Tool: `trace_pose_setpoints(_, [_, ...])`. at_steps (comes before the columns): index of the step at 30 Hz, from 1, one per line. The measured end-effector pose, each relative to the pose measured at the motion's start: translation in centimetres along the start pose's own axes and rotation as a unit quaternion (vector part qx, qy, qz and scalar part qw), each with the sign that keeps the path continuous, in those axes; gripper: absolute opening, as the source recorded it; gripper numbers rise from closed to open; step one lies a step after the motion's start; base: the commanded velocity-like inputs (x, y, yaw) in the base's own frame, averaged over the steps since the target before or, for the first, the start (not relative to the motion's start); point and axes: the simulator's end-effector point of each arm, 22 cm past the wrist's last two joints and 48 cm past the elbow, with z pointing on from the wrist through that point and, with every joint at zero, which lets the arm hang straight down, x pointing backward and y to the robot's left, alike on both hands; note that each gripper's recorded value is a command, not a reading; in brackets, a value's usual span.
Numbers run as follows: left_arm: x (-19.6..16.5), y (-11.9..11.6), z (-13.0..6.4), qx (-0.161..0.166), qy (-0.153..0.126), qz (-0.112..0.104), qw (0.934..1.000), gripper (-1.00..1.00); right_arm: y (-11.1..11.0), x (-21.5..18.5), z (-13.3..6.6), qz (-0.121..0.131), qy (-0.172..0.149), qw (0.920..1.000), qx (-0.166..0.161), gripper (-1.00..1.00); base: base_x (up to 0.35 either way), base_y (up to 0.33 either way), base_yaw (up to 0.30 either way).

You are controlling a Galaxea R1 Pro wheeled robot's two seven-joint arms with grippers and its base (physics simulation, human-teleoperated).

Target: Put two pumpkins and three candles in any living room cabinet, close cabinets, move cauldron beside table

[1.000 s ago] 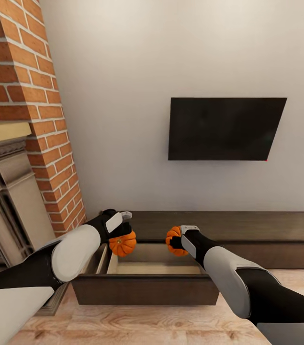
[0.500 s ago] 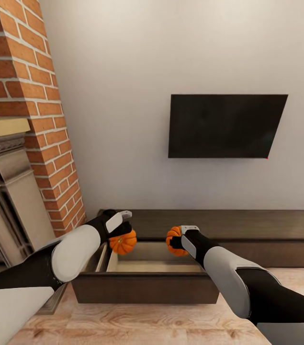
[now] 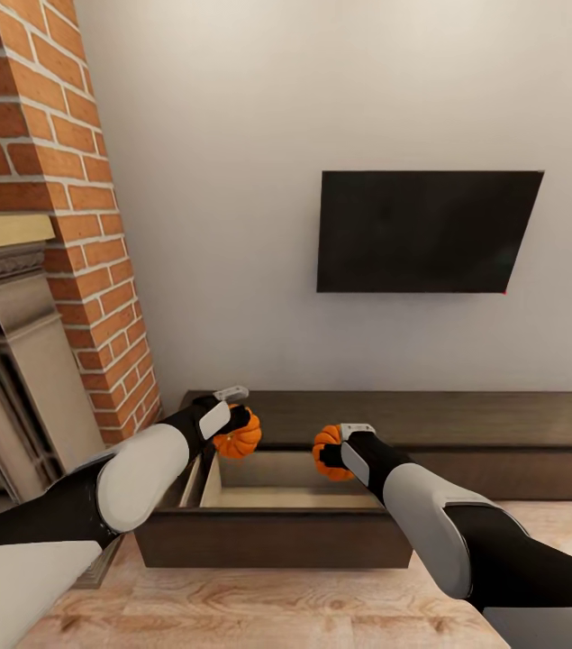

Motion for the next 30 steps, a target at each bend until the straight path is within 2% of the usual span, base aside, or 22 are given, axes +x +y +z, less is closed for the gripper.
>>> trace_pose_setpoints(3, [1.1,0.4,0.7,-0.001,-0.003,-0.004,1.0,-1.0,-0.1,0.1,0.4,0.001,-0.006,1.0,0.001,-1.0,0.0,0.0,0.0])
trace_pose_setpoints(4, [1.2,0.5,0.9,-0.002,-0.006,-0.004,1.0,-1.0,-0.2,-0.4,0.4,0.001,-0.017,0.9998,0.003,-1.0,0.0,0.0,0.0])
trace_pose_setpoints(5, [1.3,0.6,1.0,-0.002,-0.008,-0.006,1.0,-1.0,-0.2,-1.2,0.5,0.003,-0.037,0.9993,0.005,-1.0,0.0,0.0,0.0])
trace_pose_setpoints(6, [1.4,0.6,1.2,-0.001,-0.01,-0.006,0.9999,-1.0,-0.4,-2.6,0.5,0.011,-0.075,0.9971,0.007,-1.0,0.0,0.0,0.0])
trace_pose_setpoints(7, [1.5,0.7,1.2,-0.001,-0.01,-0.007,0.9999,-1.0,-0.5,-3.4,0.4,0.008,-0.093,0.9956,0.009,-1.0,0.0,0.0,0.0])
trace_pose_setpoints(8, [1.7,0.7,1.4,-0.001,-0.011,-0.007,0.9999,-1.0,-0.7,-4.3,0.4,0.018,-0.12,0.9925,0.013,-1.0,0.0,0.0,0.0])
trace_pose_setpoints(11, [2.0,0.8,1.7,-0.001,-0.011,-0.007,0.9999,-1.0,-1.5,-5.3,0.3,0.027,-0.16,0.9864,0.03,-1.0,0.0,0.0,0.0])
trace_pose_setpoints(14, [2.4,0.9,2.1,-0.001,-0.011,-0.007,0.9999,-1.0,-2.2,-4.9,0.7,0.034,-0.168,0.9842,0.044,-1.0,0.0,0.0,0.0])
trace_pose_setpoints(19, [3.1,1.2,2.7,-0.001,-0.01,-0.007,0.9999,-1.0,-2.3,-3.0,1.8,0.034,-0.157,0.9859,0.047,-1.0,0.0,0.0,0.0])
trace_pose_setpoints(22, [4.9,1.8,3.4,-0.005,-0.003,-0.004,1.0,-1.0,-2.4,-2.4,2.2,0.032,-0.155,0.9862,0.048,-1.0,0.0,0.0,0.0])
trace_pose_setpoints(23, [5.2,1.8,3.6,-0.003,0.0,-0.012,0.9999,-1.0,-2.4,-2.2,2.4,0.033,-0.154,0.9863,0.048,-1.0,0.0,0.0,0.0])
trace_pose_setpoints(24, [5.4,1.9,3.8,-0.005,-0.001,-0.007,1.0,-1.0,-2.4,-2.1,2.5,0.032,-0.154,0.9863,0.048,-1.0,0.0,0.0,0.0])
trace_pose_setpoints(30, [5.5,2.3,4.5,-0.006,-0.022,-0.014,0.9996,-1.0,-2.3,-1.1,3.4,0.033,-0.152,0.9868,0.046,-1.0,0.0,0.0,0.0])
